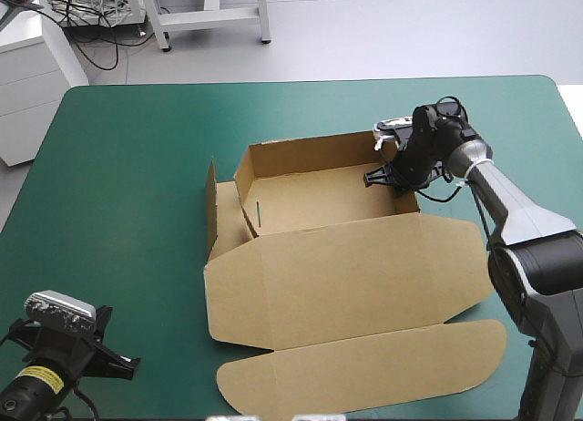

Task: Fold the box

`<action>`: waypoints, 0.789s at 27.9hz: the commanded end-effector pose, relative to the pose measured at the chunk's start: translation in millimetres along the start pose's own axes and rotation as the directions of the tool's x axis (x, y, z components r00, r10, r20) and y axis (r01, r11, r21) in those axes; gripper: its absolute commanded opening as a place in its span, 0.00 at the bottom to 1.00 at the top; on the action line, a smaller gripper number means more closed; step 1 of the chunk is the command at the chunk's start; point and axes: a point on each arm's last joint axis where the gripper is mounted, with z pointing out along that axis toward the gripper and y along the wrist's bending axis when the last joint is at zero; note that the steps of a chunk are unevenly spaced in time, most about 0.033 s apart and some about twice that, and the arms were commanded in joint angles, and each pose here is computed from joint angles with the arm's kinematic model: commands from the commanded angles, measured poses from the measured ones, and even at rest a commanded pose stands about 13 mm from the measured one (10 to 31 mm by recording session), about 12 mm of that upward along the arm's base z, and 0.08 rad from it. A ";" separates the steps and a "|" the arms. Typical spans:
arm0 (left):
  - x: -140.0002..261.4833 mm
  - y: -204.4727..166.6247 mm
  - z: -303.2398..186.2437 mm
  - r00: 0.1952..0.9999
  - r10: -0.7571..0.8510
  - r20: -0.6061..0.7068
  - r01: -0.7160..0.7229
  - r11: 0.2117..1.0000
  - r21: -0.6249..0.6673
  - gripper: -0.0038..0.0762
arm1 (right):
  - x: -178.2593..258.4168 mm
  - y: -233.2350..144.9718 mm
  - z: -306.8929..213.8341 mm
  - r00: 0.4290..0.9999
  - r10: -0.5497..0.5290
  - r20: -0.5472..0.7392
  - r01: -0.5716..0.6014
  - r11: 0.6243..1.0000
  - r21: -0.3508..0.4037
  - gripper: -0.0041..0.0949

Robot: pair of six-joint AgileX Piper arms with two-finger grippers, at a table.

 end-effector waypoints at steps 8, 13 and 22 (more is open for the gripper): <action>-12.3 1.1 -4.0 0.997 -0.008 0.080 0.007 1.000 0.001 0.04 | -0.2 -2.8 -70.8 0.997 -0.013 0.077 0.008 0.998 0.068 0.02; -12.3 1.1 -4.0 0.997 -0.008 0.080 0.007 1.000 0.001 0.04 | 7.9 -2.1 -138.6 0.968 -0.024 0.251 -0.005 0.994 0.111 0.02; -12.5 1.1 -4.0 0.997 -0.008 0.083 0.007 1.000 0.000 0.04 | 55.1 -0.9 -237.3 0.877 -0.004 0.481 -0.076 0.986 0.148 0.02</action>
